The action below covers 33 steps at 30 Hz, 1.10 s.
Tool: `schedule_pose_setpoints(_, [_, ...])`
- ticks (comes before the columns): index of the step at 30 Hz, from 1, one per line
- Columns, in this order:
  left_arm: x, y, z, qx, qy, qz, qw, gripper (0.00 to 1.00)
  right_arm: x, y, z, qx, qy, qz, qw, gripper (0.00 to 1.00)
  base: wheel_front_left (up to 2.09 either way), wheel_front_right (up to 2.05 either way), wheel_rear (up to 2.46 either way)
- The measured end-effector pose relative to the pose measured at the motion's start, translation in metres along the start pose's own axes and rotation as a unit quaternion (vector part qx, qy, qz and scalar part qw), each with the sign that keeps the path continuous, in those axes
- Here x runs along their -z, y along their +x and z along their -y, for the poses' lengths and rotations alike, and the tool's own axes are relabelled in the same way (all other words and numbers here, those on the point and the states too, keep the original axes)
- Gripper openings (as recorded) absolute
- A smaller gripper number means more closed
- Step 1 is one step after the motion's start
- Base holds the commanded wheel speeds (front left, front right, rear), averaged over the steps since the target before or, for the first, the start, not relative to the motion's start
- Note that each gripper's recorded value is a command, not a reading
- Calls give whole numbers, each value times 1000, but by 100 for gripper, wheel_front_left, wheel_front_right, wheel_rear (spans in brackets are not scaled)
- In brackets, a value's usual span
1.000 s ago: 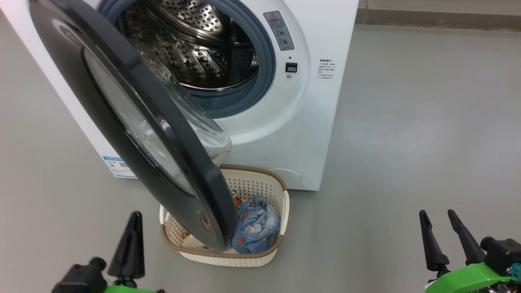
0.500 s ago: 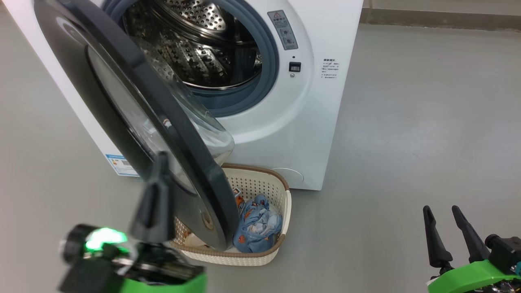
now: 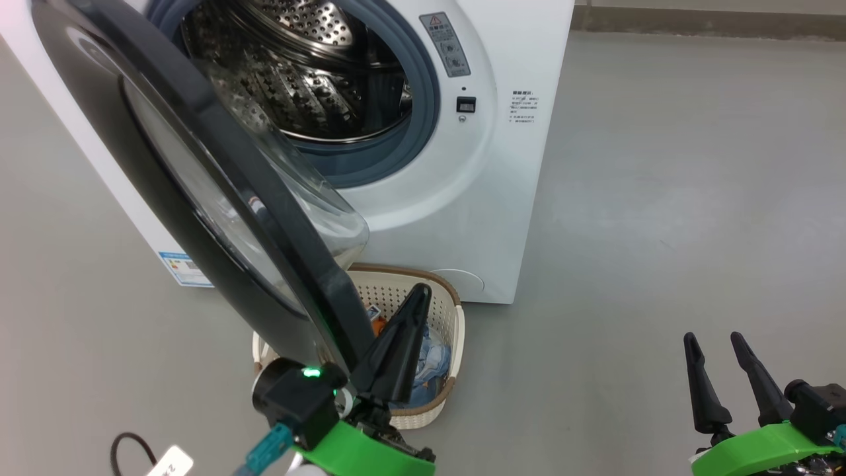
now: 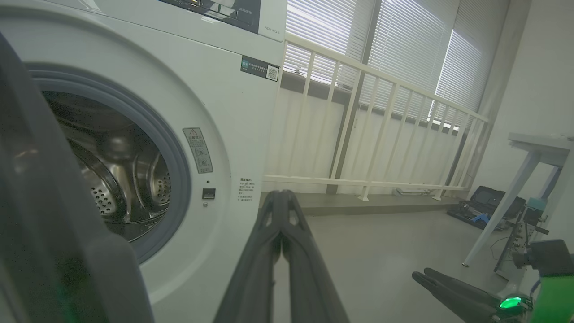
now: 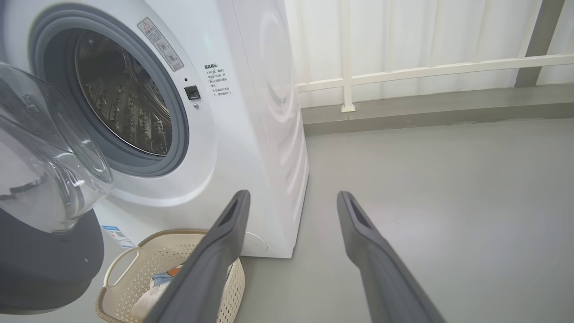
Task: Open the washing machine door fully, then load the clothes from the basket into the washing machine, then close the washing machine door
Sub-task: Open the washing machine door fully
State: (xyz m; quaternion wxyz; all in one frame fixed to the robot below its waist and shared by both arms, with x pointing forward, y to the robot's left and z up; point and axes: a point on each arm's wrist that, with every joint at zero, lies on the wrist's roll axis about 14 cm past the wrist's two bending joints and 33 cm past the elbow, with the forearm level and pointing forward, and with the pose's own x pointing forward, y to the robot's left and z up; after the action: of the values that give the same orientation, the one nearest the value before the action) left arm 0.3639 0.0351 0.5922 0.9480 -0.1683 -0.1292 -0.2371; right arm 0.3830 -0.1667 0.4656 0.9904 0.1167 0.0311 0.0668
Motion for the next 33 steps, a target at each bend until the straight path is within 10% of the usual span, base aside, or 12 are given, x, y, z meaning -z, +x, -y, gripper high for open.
schedule_pose_setpoints(33, [42,-15,-65,-116,-18,-70,991,0,0,13,-15,-27,-3,0,1000,100,0,0,0])
